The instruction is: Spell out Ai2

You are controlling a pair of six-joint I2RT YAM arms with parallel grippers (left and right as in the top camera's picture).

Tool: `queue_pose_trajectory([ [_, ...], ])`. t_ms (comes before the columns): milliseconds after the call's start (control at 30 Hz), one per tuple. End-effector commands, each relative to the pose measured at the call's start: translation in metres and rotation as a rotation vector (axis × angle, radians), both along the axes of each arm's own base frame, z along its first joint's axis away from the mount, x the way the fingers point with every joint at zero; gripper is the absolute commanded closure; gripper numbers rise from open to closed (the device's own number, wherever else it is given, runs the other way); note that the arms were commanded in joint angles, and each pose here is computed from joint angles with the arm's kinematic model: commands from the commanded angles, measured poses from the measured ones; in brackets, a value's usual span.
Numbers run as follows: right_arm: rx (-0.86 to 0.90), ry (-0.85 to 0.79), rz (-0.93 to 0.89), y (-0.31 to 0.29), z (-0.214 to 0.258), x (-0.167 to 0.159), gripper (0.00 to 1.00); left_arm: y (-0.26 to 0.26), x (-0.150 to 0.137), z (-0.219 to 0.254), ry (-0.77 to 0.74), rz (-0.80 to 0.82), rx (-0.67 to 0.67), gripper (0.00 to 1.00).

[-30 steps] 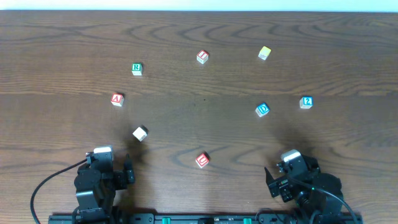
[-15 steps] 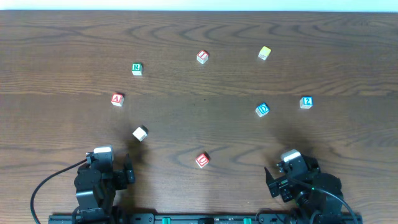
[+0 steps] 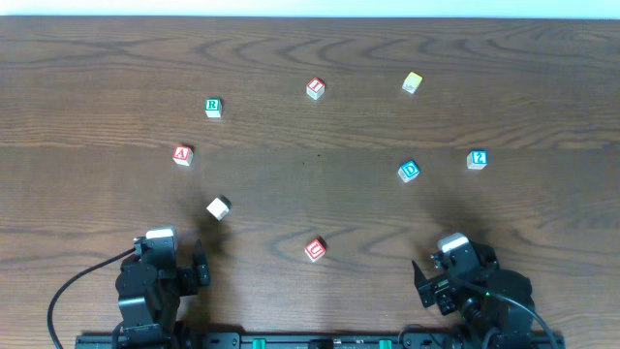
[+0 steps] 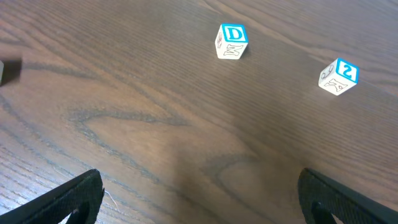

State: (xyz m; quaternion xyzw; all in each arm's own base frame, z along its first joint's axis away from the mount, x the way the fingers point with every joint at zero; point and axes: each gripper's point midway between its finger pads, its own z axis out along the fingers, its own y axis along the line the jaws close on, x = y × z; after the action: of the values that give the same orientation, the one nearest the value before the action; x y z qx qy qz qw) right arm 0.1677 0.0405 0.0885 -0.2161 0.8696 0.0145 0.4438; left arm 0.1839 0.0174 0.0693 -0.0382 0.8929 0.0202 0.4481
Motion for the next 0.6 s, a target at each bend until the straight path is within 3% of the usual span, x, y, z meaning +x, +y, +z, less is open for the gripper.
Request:
queue_pose_trajectory([
  [0, 0.000, 0.009, 0.011, 0.001, -0.006, -0.001, 0.01, 0.001, -0.002, -0.008, 0.021, -0.001, 0.011, 0.05],
  [433, 0.001, 0.006, 0.011, 0.001, -0.005, -0.001, 0.01, 0.001, -0.002, -0.008, 0.021, -0.001, 0.011, 0.05],
  [567, 0.100, -0.122, 0.143, 0.029, 0.025, 0.010, 0.01, 0.001, -0.002, -0.008, 0.022, -0.001, 0.011, 0.05],
])
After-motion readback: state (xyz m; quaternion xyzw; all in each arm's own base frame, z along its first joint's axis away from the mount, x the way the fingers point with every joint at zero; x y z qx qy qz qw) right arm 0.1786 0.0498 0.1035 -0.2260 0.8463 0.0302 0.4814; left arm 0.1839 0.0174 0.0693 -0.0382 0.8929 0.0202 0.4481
